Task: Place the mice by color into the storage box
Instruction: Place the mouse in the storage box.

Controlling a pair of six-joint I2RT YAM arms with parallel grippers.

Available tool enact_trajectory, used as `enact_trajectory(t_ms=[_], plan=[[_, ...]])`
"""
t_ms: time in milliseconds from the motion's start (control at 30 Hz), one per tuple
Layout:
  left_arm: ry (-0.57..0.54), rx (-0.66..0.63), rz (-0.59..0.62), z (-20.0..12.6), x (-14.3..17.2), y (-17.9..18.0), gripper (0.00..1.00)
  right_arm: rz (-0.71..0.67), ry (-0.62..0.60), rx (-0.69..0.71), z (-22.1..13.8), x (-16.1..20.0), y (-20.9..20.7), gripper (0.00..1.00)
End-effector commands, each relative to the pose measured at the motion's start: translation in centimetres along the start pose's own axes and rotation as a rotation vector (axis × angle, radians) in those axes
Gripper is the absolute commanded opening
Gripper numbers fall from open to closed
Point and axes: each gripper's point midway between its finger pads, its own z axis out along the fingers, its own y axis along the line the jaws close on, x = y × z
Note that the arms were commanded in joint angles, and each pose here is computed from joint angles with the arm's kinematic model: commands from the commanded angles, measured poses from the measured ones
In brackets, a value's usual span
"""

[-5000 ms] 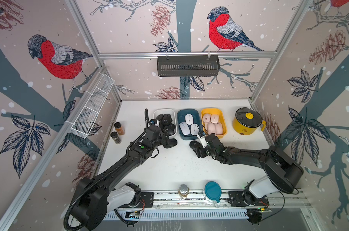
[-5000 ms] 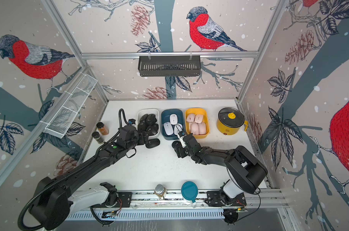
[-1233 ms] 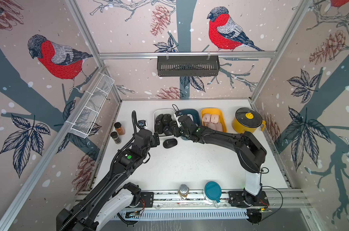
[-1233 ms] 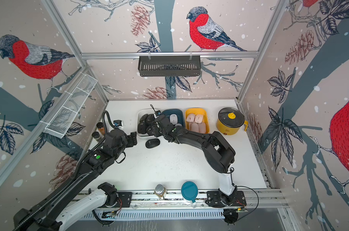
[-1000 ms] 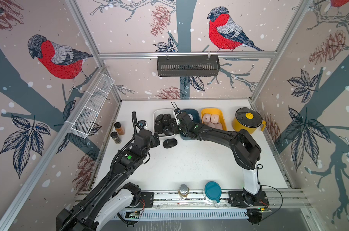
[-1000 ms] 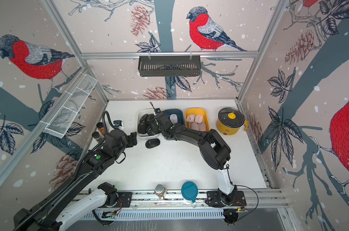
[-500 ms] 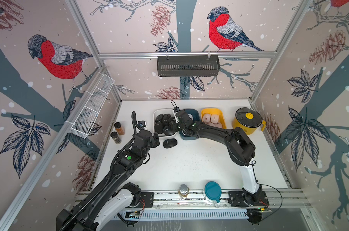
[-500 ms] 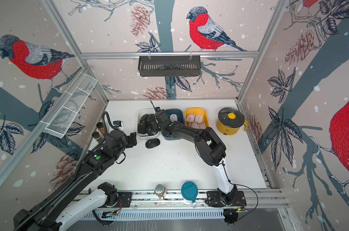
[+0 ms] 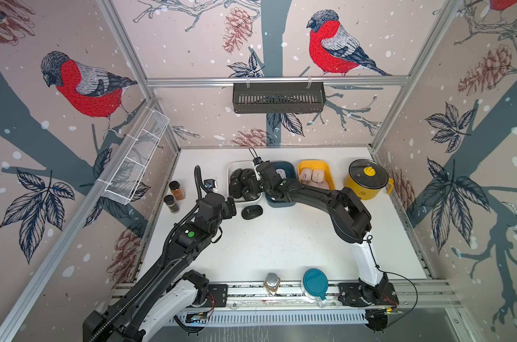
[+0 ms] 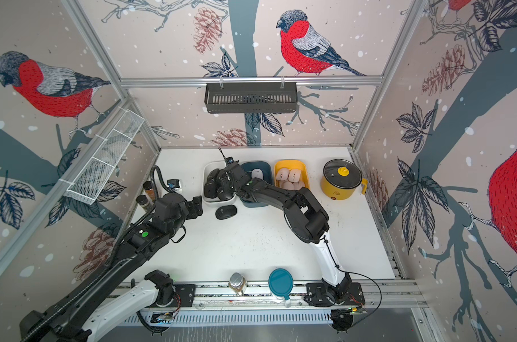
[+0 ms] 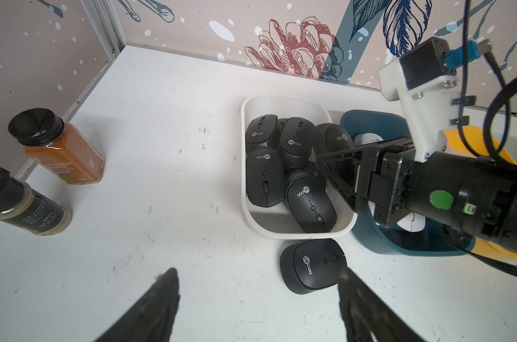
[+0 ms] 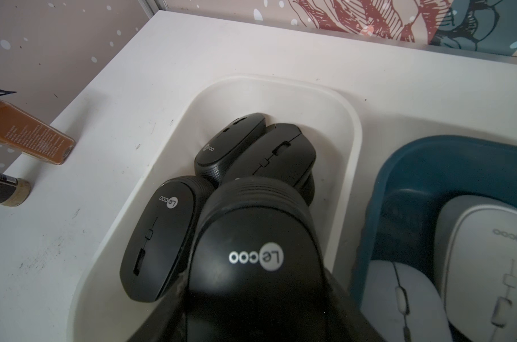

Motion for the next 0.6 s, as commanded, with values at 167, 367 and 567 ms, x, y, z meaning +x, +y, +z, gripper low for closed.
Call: enact_trajectory(t_ms=[167,367,567], plan=[[-0.014,0.0,-0.018,0.0,-0.3,0.0,0.83,-0.018,0.009,0.01,1.1,0.3,0.0,0.56],[-0.013,0.006,-0.018,0.1,-0.3,-0.2,0.83,-0.004,0.019,0.009,1.8,0.8,-0.2,0.56],[-0.009,0.006,-0.014,0.2,-0.2,-0.2,0.83,-0.003,0.03,0.014,2.2,1.0,-0.4,0.56]])
